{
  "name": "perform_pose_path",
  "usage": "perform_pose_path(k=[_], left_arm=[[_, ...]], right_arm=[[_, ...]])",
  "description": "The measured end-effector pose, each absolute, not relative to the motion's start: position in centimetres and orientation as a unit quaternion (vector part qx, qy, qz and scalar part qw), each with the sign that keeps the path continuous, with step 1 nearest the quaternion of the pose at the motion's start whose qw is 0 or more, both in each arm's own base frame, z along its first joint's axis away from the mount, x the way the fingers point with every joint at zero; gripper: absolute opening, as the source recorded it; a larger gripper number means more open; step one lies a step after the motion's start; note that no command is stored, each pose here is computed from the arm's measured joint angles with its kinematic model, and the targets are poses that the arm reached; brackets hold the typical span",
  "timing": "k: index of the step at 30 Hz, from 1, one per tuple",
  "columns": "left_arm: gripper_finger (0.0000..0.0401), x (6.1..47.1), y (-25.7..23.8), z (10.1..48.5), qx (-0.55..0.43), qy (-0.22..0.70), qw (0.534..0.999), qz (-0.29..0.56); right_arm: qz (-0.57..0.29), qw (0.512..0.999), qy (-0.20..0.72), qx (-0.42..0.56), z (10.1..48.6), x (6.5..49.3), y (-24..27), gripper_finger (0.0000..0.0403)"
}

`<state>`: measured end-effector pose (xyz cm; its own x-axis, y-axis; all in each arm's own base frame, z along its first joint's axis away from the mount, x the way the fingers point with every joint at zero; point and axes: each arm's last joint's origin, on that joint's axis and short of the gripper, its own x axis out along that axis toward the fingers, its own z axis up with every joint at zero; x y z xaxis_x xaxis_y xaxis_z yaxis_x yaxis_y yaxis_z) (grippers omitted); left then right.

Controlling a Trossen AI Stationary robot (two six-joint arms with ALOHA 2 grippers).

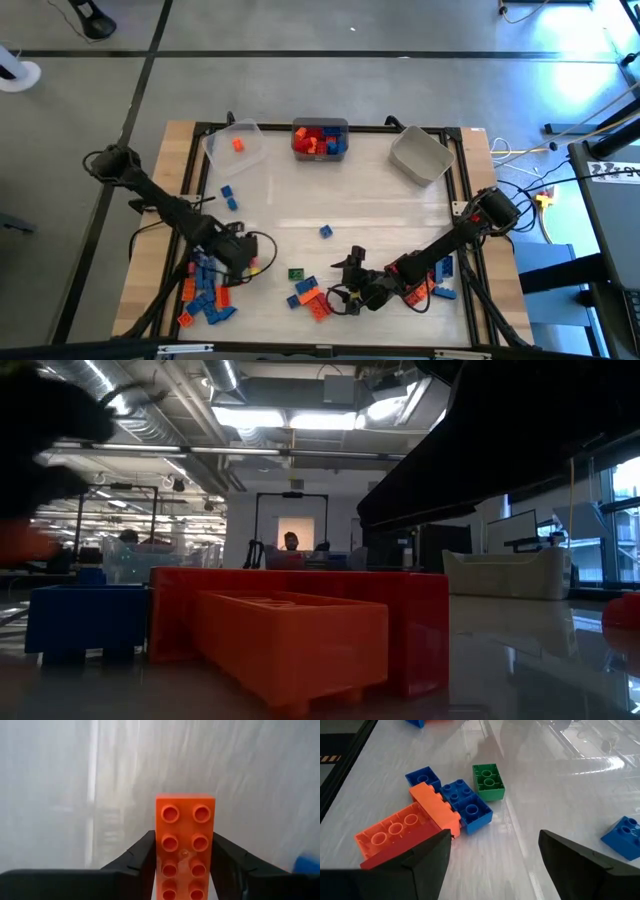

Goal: Sort blocks by size

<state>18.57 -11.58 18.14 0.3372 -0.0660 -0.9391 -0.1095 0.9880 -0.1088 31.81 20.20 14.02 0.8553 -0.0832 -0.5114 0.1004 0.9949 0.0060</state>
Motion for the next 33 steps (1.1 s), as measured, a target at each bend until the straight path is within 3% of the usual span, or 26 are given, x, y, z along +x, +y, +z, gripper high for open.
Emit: perform_pose_path(k=[7,16,25,33], left_arm=[[0.0138,22.6,-8.9,21.8,-0.065,0.486,0.87,0.05],[0.0139,26.1,-2.5,23.6,-0.066,0.387,0.913,0.112],[0.014,27.7,4.6,24.9,-0.044,0.289,0.936,0.197],[0.014,28.9,9.9,23.7,-0.005,0.256,0.931,0.259]], right_arm=[[-0.048,0.963,0.265,0.016,14.0,31.8,20.2,0.0298],[-0.048,0.963,0.265,0.016,14.0,31.8,20.2,0.0298],[-0.047,0.963,0.265,0.015,14.0,31.8,20.2,0.0298],[-0.047,0.963,0.264,0.013,14.0,31.8,20.2,0.0298]])
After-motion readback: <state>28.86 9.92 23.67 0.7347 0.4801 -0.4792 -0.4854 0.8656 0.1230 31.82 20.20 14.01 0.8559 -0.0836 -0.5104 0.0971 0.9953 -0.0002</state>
